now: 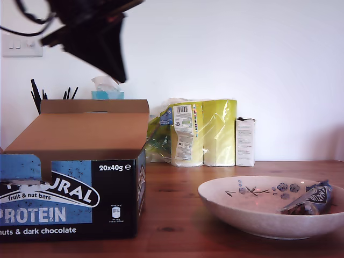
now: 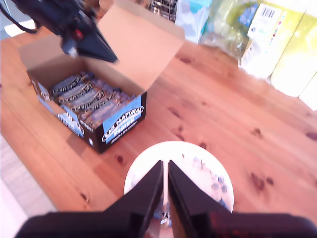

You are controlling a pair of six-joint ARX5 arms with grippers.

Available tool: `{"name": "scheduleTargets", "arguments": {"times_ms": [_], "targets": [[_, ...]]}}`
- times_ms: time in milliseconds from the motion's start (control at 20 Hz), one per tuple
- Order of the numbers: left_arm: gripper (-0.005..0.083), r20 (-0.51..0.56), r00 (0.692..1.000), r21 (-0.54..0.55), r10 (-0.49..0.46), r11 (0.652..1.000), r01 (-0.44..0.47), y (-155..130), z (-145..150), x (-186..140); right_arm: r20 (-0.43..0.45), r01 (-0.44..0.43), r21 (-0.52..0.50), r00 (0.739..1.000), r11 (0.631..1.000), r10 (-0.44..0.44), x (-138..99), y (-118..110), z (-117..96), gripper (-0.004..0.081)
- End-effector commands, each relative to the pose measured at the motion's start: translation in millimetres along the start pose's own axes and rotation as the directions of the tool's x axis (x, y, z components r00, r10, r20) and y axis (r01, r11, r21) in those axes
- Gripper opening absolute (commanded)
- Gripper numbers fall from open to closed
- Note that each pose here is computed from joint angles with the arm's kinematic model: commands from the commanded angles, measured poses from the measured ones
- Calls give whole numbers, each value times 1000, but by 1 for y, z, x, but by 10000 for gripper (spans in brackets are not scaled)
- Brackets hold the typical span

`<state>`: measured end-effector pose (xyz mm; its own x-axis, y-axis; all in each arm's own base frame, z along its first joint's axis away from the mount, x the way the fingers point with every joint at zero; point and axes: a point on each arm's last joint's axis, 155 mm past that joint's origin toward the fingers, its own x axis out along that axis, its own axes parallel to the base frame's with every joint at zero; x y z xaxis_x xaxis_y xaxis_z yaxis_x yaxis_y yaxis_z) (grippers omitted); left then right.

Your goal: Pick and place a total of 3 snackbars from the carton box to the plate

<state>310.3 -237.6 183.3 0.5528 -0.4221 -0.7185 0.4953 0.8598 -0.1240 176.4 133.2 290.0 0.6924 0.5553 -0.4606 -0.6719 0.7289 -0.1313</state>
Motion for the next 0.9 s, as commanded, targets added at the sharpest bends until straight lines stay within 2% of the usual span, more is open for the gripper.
{"name": "scheduleTargets", "arguments": {"times_ms": [0,200,400,450,550,600,750,850], "targets": [[-24,-103,995,-11,16,1000,-17,7,-34,20,6,-2,2,1000,1000,2,4,0,-1,-13],[-24,-182,983,-67,35,997,-48,22,-56,32,12,3,1,1000,1000,-3,5,-1,1,-13],[-21,-246,969,-166,-8,986,-35,26,-71,38,13,3,1,1000,1000,-3,5,-1,1,-13],[33,-273,961,-198,-34,980,-22,25,-77,44,13,2,1,1000,1000,-2,5,-1,1,-13],[259,-319,941,-240,-111,970,33,18,-89,56,12,3,1,1000,1000,-3,5,-1,1,-13],[336,-330,932,-260,-147,964,60,14,-92,63,12,3,1,1000,1000,-3,5,-1,1,-13],[342,-350,908,-302,-230,945,123,4,-100,82,6,6,1,1000,1000,-6,5,-1,-1,-13],[342,-362,898,-322,-249,938,130,6,-105,91,5,6,1,1000,1000,-6,5,-1,-1,-13]]}}
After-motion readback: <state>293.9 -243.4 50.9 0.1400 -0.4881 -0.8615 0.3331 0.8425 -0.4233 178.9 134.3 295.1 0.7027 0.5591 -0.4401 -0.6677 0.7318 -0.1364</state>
